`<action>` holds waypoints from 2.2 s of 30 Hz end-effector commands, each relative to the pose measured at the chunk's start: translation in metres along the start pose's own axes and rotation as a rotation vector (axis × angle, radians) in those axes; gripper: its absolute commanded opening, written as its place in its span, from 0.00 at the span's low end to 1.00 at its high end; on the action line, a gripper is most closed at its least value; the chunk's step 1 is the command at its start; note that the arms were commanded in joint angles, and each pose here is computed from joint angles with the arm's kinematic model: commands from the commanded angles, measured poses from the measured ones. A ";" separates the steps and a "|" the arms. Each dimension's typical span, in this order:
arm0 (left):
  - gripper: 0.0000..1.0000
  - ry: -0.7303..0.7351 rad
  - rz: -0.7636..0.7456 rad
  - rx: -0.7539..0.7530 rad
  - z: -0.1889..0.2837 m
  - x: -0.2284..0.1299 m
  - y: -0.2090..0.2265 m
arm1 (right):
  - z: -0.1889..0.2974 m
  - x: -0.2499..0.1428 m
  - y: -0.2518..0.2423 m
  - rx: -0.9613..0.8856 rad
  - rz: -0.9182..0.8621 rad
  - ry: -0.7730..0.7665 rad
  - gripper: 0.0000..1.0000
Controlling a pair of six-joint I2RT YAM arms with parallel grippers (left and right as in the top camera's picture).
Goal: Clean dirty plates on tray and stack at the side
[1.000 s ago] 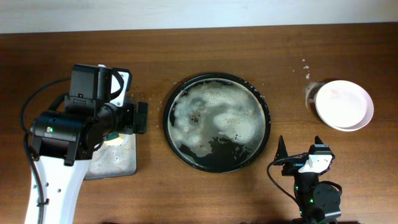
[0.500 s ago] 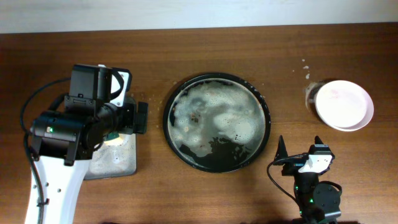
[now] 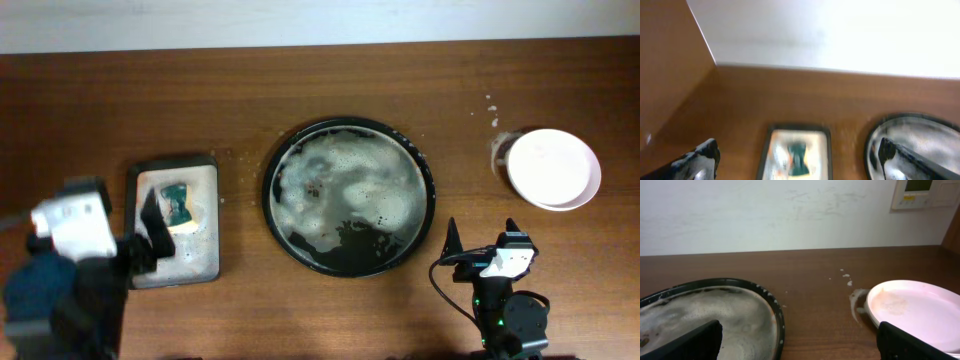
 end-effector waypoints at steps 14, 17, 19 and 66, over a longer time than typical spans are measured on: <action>0.99 -0.248 -0.015 -0.054 -0.044 -0.152 0.029 | 0.000 -0.003 -0.001 -0.013 -0.003 0.001 0.99; 0.99 -0.259 -0.016 -0.066 -0.056 -0.161 0.028 | 0.000 -0.003 -0.001 -0.013 -0.003 0.001 0.99; 0.99 -0.263 -0.016 -0.064 -0.063 -0.168 0.029 | 0.000 -0.003 -0.001 -0.013 -0.003 0.001 0.99; 0.99 -0.271 -0.015 -0.066 -0.092 -0.203 0.033 | 0.000 -0.003 -0.001 -0.013 -0.003 0.001 0.99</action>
Point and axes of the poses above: each gripper's point midway between its finger pads, its own z axis back along the fingers, its own y axis along the line the jaws close on, x = y × z, the point moved 8 cm from there along z, back along the fingers, and after that the axes turned 12 degrees about z, right-handed, at the moved point
